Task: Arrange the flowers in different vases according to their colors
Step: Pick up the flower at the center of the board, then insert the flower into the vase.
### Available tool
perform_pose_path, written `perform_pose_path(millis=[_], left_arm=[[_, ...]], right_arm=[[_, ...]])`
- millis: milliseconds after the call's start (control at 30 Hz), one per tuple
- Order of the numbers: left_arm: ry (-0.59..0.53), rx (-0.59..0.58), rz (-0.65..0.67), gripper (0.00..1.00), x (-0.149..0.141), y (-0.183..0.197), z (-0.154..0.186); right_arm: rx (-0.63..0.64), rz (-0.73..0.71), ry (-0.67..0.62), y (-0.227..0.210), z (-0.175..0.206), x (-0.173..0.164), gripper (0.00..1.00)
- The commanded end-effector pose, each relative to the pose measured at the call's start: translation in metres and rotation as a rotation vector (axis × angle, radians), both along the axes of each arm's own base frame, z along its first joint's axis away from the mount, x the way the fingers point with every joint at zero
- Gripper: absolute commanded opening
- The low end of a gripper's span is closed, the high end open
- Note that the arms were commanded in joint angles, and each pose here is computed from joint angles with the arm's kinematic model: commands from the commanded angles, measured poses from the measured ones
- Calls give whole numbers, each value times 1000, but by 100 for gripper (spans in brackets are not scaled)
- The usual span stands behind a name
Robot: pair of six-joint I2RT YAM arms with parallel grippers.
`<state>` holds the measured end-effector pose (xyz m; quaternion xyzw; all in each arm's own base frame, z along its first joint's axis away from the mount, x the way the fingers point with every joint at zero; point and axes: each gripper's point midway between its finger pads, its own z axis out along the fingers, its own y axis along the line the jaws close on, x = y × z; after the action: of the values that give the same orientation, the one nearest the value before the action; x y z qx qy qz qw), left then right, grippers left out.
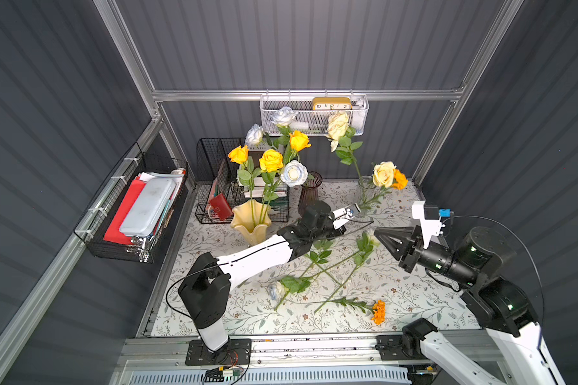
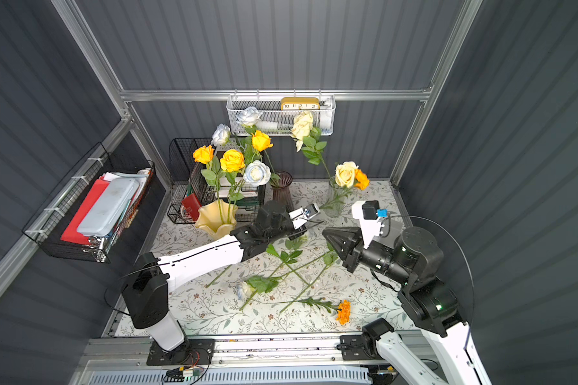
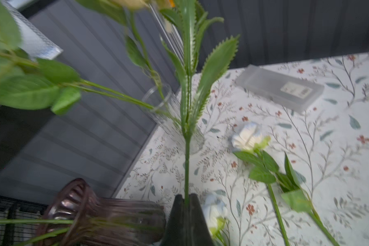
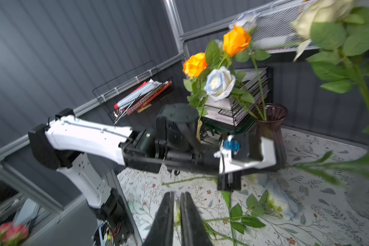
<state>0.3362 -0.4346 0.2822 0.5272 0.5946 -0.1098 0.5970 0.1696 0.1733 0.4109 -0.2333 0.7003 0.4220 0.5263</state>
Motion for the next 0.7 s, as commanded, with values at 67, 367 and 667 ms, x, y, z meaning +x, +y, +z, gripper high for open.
perform_pose_path(millis=[67,367,667], left_arm=[[-164,-306,101,0,11,34,150],[-325,-693,331,0,-10,186,285],[-347,-771,504,0,-6,298,261]], right_arm=[[73,240,54,18,-15,-42,9],[10,203,175,26,-59,-12,8],[-33,192,238,37,-85,16,8]])
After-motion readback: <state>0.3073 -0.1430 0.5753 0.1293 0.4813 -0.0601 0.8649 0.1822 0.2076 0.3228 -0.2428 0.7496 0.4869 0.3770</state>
